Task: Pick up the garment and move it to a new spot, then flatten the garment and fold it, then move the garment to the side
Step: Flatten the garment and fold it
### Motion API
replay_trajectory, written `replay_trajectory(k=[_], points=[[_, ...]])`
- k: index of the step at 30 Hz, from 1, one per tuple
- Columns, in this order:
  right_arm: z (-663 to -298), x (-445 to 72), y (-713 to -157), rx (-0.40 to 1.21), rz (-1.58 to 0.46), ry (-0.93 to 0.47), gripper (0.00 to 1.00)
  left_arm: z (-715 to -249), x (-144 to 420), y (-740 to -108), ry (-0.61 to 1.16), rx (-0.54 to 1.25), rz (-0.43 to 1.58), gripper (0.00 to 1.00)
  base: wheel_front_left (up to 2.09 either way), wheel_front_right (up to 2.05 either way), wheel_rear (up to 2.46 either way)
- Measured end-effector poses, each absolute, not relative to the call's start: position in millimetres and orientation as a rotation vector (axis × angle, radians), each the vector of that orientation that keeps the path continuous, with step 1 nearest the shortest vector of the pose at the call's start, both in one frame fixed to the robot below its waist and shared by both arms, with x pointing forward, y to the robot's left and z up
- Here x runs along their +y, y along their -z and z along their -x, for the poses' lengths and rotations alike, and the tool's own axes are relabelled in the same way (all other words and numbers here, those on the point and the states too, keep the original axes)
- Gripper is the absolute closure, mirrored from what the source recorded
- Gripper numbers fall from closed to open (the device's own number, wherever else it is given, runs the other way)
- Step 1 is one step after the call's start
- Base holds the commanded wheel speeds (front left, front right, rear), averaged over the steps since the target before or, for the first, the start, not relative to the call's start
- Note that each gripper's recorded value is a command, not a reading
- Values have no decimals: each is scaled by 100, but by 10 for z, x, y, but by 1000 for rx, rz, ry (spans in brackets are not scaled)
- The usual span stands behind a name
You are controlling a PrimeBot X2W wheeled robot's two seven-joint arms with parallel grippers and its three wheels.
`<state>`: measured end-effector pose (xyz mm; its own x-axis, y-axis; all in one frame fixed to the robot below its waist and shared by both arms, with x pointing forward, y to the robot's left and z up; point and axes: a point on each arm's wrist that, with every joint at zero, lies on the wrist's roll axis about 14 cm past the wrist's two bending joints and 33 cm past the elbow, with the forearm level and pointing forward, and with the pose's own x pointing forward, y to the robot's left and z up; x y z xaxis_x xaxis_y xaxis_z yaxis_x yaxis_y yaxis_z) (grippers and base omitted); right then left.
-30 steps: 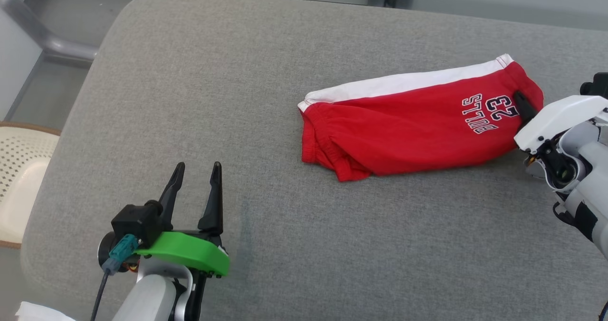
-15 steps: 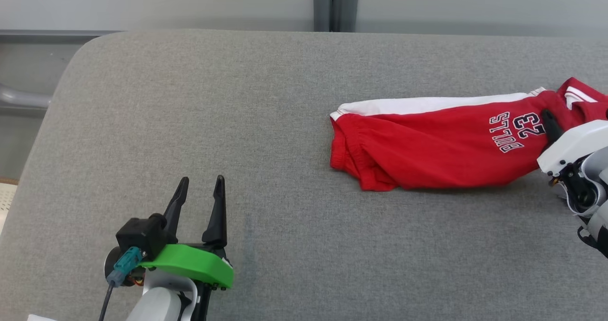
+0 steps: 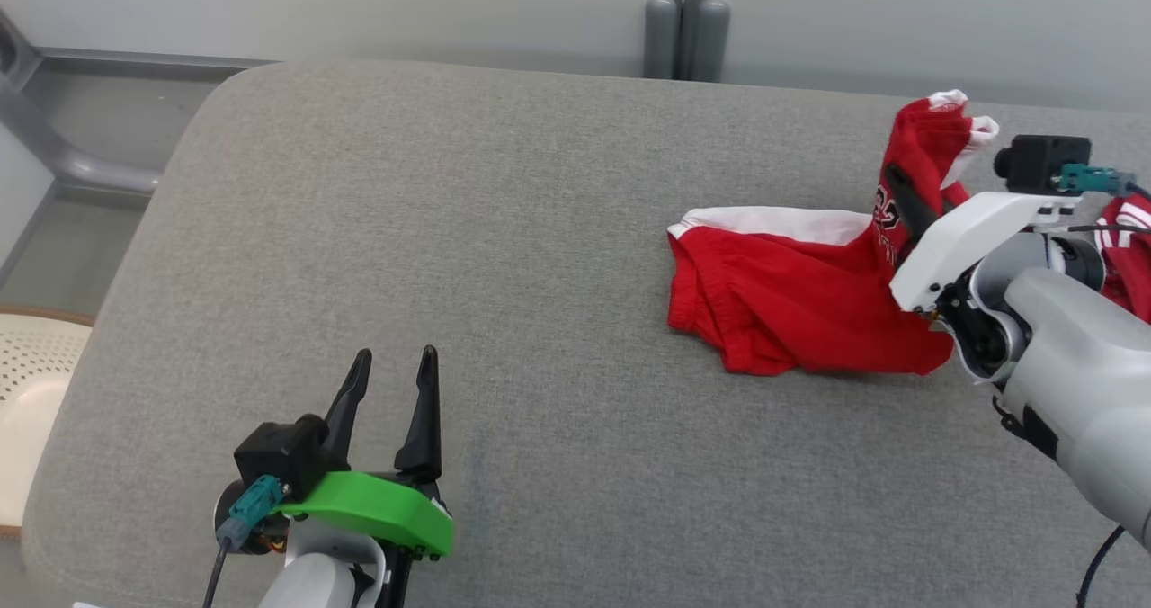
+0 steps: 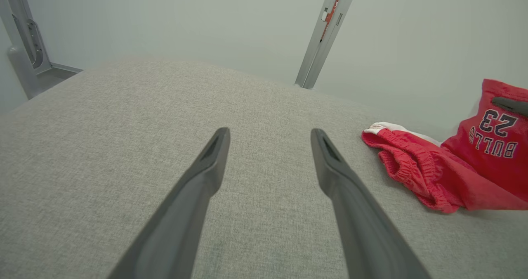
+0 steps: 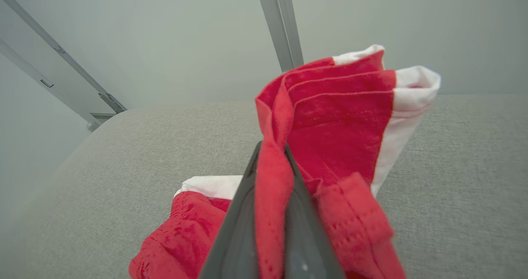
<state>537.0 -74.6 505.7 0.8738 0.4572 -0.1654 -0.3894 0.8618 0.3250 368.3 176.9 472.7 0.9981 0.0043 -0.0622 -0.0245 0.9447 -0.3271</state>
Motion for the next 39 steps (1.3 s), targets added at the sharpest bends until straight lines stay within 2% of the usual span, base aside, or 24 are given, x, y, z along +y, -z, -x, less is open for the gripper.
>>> replay_trajectory(k=[6,16,17,18,19,20,24,31,39], points=[[-5223,-119,-4950,305,-262,-583,100,-3542,1941,-4698,-73,61,337,0,0,0,0],[-5018,407,-4731,424,-238,-688,100,-3417,2105,-4675,-136,59,344,0,0,0,0],[-5010,408,-4704,435,-232,-687,91,-3415,2110,-4670,-139,60,344,0,0,0,0],[-5001,411,-4687,441,-227,-687,57,-3414,2116,-4666,-141,61,344,0,0,0,0],[-4991,419,-4679,444,-226,-688,17,-3417,2116,-4667,-141,61,344,0,0,0,0],[-4979,428,-4673,447,-226,-690,0,-3420,2114,-4667,-141,61,343,0,0,0,0],[-4944,442,-4698,437,-237,-695,0,-3448,2086,-4667,-130,61,343,0,0,0,0],[-5040,317,-5088,294,-318,-681,0,-3522,2011,-4695,-99,54,342,0,0,0,0],[-5351,-534,-5516,140,-360,-496,0,-3590,1865,-4742,-50,43,344,0,0,0,0]])
